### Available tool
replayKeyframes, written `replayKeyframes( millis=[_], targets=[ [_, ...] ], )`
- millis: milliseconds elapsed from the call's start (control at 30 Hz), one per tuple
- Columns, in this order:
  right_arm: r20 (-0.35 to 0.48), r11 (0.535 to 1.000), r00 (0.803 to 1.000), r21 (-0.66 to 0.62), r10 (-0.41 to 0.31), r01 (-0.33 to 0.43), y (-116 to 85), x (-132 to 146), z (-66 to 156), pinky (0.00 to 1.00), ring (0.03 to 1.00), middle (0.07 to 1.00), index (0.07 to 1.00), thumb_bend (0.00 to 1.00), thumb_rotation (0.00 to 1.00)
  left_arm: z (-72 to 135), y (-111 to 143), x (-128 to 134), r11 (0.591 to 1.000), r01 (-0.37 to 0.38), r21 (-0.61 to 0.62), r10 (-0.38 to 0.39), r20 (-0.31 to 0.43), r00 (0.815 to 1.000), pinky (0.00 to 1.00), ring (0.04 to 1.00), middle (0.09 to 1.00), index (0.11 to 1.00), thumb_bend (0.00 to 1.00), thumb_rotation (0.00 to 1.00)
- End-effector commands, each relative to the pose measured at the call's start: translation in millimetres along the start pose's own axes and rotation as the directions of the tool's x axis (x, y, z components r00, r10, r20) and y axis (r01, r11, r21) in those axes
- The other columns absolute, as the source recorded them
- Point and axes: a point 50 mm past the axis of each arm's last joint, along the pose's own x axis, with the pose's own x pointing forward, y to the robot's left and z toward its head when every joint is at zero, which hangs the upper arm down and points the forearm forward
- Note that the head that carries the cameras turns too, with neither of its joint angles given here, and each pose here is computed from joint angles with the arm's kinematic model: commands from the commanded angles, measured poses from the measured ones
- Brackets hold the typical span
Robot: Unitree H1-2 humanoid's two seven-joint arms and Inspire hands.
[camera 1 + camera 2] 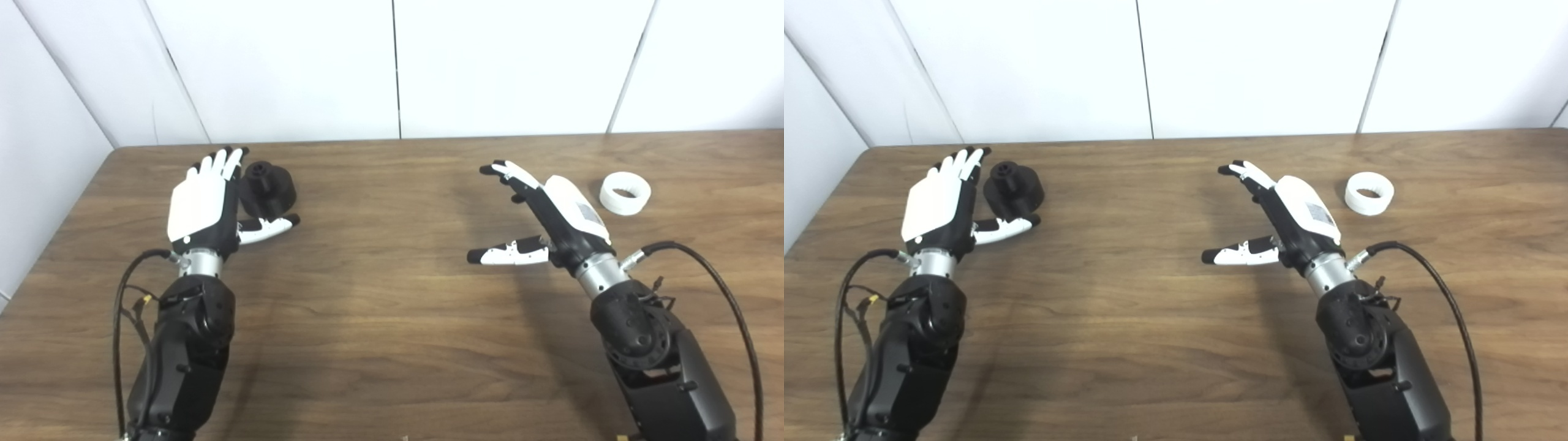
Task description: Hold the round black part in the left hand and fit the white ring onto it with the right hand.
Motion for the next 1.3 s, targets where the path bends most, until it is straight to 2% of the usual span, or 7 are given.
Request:
replayKeyframes(
  millis=[0,300,600,1267],
  targets=[
    [0.077,0.999,0.996,-0.007,-0.051,0.052,-13,8,13,0.76,0.878,0.936,0.873,0.86,0.36,-3,21,23,0.993,-0.102,0.050,0.102,0.009,0.995,0.99,1.000,1.000,0.997,1.00,0.55],
    [0.077,0.998,0.996,-0.008,-0.054,0.055,-13,6,12,0.75,0.871,0.933,0.871,0.87,0.36,-20,13,50,0.993,-0.088,0.084,0.090,-0.015,0.996,0.99,1.000,1.000,0.991,1.00,0.56],
    [0.080,0.999,0.996,-0.006,-0.048,0.049,-14,4,10,0.76,0.871,0.936,0.872,0.86,0.36,-29,-6,67,0.997,-0.028,0.076,0.032,-0.050,0.998,0.97,1.000,1.000,0.967,1.00,0.54],
    [0.076,0.998,0.996,-0.021,-0.053,0.055,-21,3,10,0.75,0.877,0.936,0.874,0.87,0.37,-21,-15,81,0.997,0.074,0.002,-0.074,-0.049,0.996,1.00,1.000,1.000,0.863,1.00,0.57]
  ],
)
